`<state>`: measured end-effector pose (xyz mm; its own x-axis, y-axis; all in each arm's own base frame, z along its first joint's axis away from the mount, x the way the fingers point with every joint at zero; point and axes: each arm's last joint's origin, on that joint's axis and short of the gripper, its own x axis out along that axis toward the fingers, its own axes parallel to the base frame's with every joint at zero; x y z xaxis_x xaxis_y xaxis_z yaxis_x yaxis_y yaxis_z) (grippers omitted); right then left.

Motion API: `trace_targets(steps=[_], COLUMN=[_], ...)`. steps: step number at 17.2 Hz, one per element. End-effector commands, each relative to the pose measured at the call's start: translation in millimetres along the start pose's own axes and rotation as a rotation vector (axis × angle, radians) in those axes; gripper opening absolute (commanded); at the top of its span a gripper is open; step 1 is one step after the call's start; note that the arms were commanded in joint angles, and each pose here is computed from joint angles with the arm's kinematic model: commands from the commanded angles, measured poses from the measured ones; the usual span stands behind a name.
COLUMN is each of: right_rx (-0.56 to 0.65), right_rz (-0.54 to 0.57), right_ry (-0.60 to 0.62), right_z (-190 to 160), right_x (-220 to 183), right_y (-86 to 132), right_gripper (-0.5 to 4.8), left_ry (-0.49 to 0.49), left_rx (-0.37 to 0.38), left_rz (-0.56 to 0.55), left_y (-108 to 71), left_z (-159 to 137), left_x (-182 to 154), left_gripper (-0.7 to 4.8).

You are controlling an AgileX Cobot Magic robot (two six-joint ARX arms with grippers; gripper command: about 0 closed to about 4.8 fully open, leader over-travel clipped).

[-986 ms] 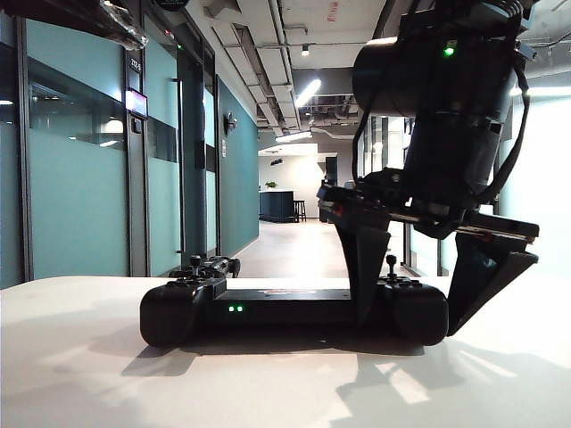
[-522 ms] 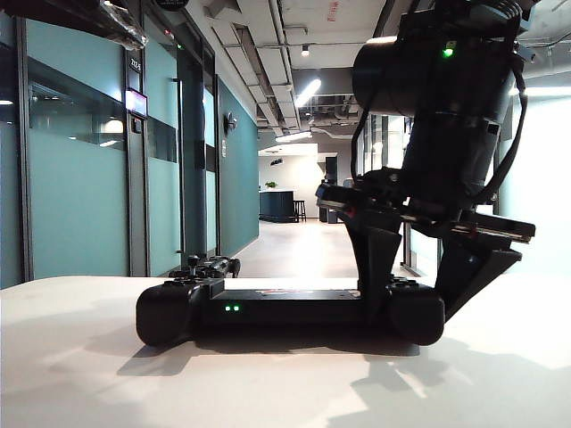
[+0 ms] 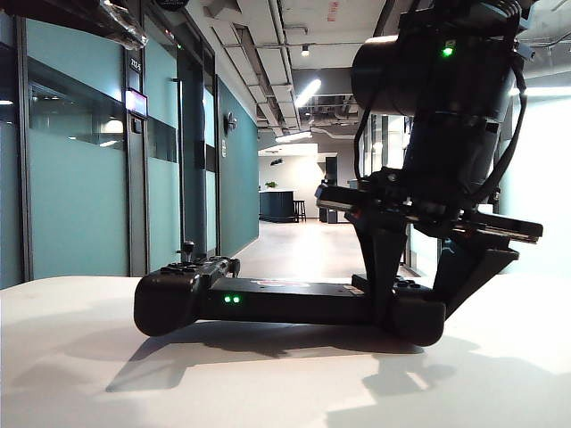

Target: Push the left joystick on the remote control sitting on the white table forward to make the robot dog walk in a straight line until it approaches the door.

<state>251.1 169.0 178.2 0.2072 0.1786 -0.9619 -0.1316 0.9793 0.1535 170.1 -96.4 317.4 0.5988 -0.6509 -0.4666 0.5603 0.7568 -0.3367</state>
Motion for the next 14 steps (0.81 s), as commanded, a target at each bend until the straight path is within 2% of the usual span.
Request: trace_targets(steps=[1, 3, 6, 8, 10, 13, 14], right_rx=[0.047, 0.045, 0.055, 0.086, 0.092, 0.092, 0.092], right_rz=[-0.052, -0.097, -0.101, -0.099, -0.098, -0.097, -0.098], right_ry=[0.01, 0.005, 0.007, 0.009, 0.008, 0.007, 0.007], right_z=[-2.3, -3.4, -4.6, -5.0, -5.1, -5.0, -5.0], right_x=[-2.0, -2.1, -2.3, -2.3, -2.2, -2.2, -2.2], right_y=[-2.3, -3.9, -2.4, -2.0, -1.7, -1.6, -1.7], right_gripper=[2.28, 2.28, 2.28, 2.28, 2.28, 2.24, 2.24], left_ry=[-0.004, 0.013, 0.025, 0.044, 0.076, 0.143, 0.171], left_rx=[0.054, 0.068, 0.125, 0.181, 0.193, 0.241, 0.229], left_rz=[-0.01, -0.006, -0.018, -0.074, -0.132, -0.153, -0.17], left_y=[-0.5, 1.2, 4.0, 6.4, 10.1, 19.5, 23.0], left_z=[1.5, 0.9, 1.9, 2.3, 0.9, -5.5, -8.8], left_x=[0.8, 5.4, 16.1, 28.4, 43.7, 69.7, 79.2], left_gripper=[-0.06, -0.05, -0.05, -0.06, -0.06, -0.06, -0.06])
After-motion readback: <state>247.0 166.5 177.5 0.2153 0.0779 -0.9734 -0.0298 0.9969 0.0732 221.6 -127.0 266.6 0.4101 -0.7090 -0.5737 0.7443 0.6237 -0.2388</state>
